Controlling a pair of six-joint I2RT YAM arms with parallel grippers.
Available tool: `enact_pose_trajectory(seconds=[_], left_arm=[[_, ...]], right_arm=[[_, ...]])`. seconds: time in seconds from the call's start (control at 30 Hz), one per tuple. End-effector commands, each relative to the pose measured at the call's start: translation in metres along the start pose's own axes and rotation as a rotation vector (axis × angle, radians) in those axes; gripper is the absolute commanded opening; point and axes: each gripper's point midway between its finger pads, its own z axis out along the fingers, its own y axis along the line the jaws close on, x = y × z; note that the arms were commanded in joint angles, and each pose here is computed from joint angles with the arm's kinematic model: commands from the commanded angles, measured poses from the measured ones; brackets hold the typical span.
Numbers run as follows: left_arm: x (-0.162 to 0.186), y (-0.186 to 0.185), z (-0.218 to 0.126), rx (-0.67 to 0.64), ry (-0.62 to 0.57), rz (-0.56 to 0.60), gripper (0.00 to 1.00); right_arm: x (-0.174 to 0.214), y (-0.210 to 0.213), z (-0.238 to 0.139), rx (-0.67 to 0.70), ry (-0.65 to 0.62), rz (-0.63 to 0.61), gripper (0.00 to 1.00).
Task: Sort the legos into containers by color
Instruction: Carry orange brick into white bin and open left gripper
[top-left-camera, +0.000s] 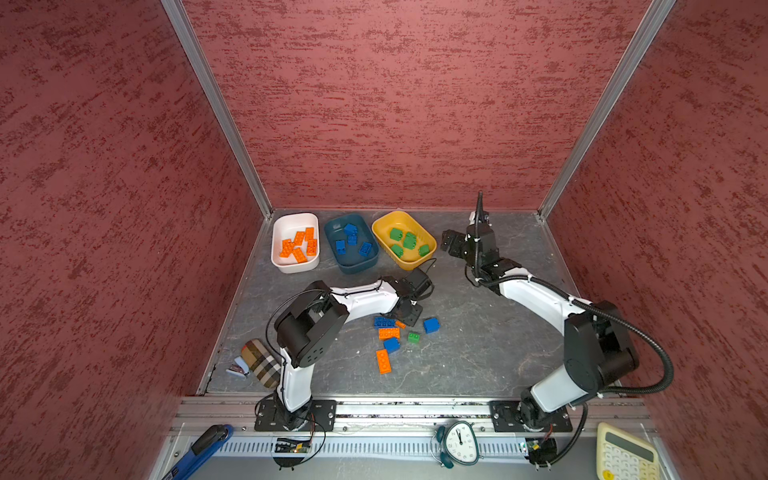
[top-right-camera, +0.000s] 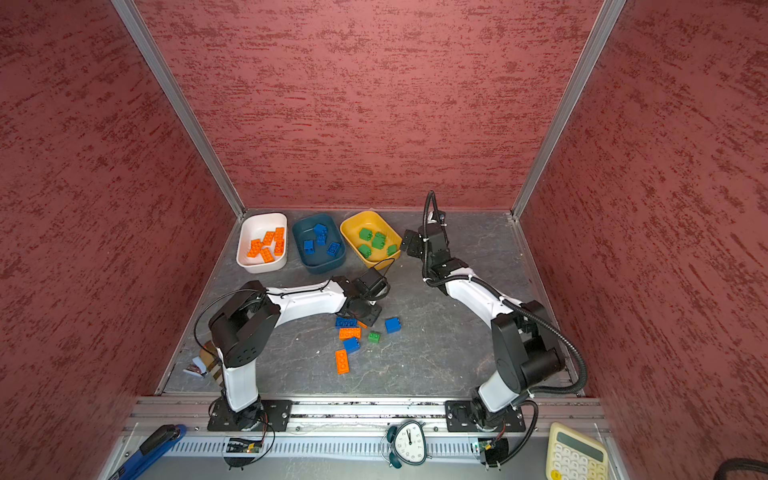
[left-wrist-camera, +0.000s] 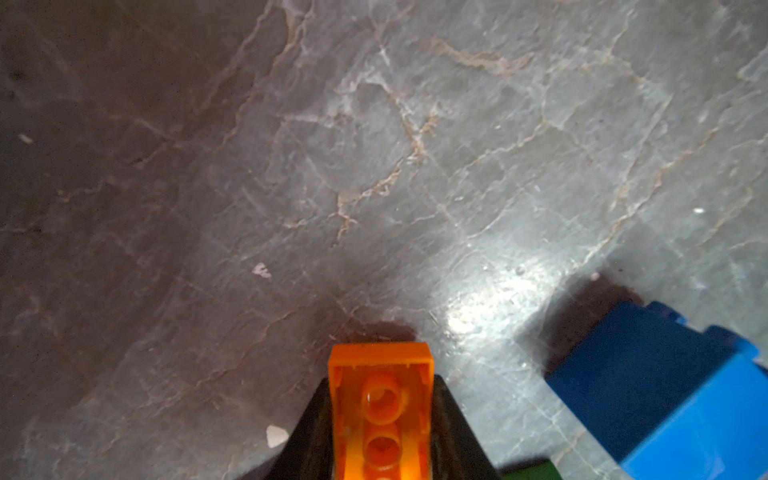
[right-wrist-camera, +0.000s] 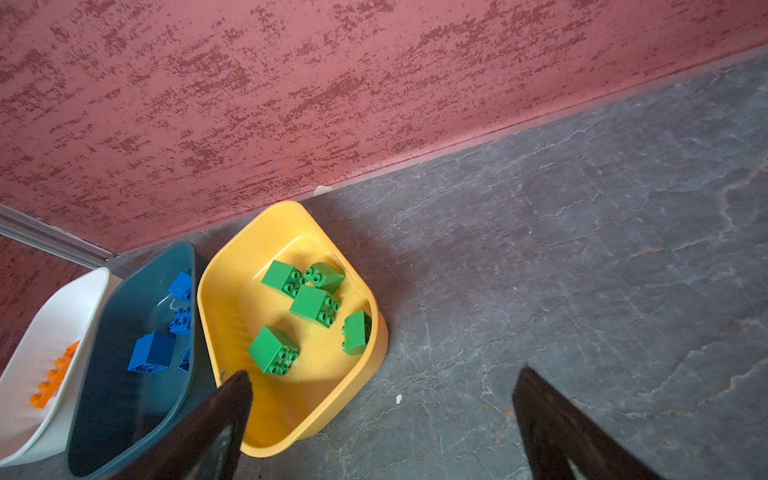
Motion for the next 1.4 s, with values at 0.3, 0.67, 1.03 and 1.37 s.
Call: enact_pose_trajectory(seconds=[0.3,0.67,1.03,1.37], left_arm=[[-0.038,0.036,-0.039,-0.023,-0.169,-0.180,0.18],[-0.066,0.154,-0.118,-0.096,-0.409,-0.461,0.18],[-0.065,0.308,-0.165,-0.250,-0.649,-0.780,0.19],[-0.018,0.414,-0.144,-0.320,-0.591,-1.092,0.19]], right_arm=[[0.000,0.025,-0.005,-0.131,0.035,-0.044,0.99],[0.008,0.042,0.002,-0.172,0.066,-0.063,0.99],[0.018,0.051,0.006,-0.144,0.103,-0.139,0.99],[0.024,0.050,0.004,-0.120,0.119,-0.166,0.99]])
